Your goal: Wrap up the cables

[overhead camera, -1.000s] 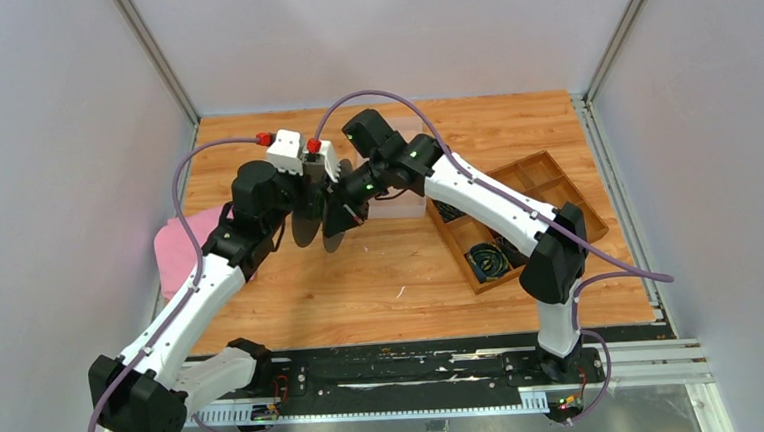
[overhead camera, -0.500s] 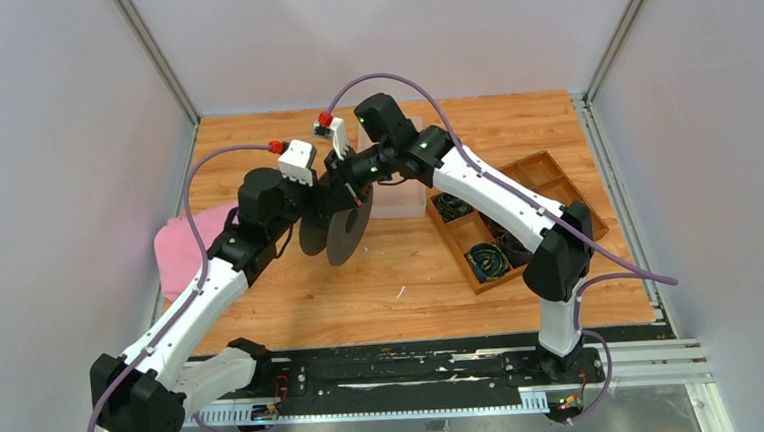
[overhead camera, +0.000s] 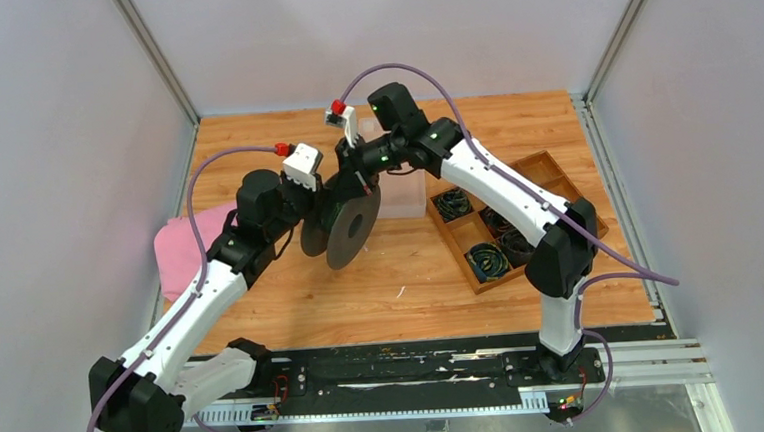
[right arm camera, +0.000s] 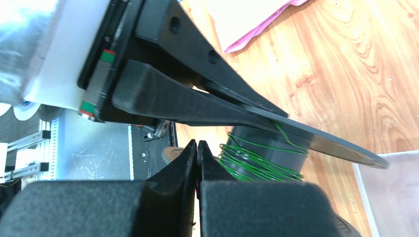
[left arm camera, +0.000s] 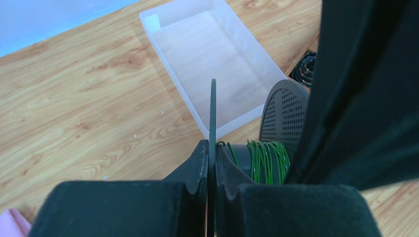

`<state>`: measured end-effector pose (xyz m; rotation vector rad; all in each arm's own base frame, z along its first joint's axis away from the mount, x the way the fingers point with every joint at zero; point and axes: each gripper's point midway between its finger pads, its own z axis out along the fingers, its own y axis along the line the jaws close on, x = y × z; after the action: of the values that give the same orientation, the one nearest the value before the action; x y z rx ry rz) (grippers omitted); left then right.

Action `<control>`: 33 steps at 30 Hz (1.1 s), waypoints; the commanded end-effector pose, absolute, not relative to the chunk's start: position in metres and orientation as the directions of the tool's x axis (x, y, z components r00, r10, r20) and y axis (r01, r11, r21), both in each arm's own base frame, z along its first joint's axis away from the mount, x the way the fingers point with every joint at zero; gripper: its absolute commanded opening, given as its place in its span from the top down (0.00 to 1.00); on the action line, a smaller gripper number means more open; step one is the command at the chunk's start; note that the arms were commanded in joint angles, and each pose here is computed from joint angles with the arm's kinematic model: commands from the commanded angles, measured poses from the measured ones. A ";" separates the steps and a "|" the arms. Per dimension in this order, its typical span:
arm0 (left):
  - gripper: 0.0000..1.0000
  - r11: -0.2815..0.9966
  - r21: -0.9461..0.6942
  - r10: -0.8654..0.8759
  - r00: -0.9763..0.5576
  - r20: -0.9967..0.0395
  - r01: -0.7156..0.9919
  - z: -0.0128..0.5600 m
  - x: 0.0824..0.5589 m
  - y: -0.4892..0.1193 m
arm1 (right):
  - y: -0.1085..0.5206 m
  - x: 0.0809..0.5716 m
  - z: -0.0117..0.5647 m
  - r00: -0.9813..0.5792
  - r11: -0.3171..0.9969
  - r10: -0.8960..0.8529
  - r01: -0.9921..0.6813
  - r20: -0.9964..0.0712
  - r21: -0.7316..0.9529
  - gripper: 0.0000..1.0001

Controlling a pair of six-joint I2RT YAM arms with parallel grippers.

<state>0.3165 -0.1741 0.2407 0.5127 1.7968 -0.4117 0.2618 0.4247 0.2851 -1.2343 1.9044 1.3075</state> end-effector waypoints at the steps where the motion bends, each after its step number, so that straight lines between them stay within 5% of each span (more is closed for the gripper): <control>1: 1.00 0.806 -0.006 0.135 -0.194 -0.972 0.592 0.248 0.309 -0.183 | 0.407 0.272 0.319 -0.359 0.054 -0.317 -0.931 -0.878 0.361 0.99; 25: 1.00 0.762 -0.050 0.096 -0.190 -0.977 0.646 0.263 0.302 -0.193 | 0.370 0.321 0.246 -0.429 0.105 -0.350 -0.901 -0.833 0.420 0.99; 33: 1.00 0.848 -0.038 0.090 -0.215 -0.972 0.529 0.261 0.316 -0.171 | 0.353 0.328 0.248 -0.433 0.148 -0.324 -0.901 -0.841 0.407 0.99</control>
<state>0.3039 -0.1825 0.2339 0.5718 1.8183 -0.4837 0.3183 0.3655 0.2417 -1.1945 1.8852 1.3030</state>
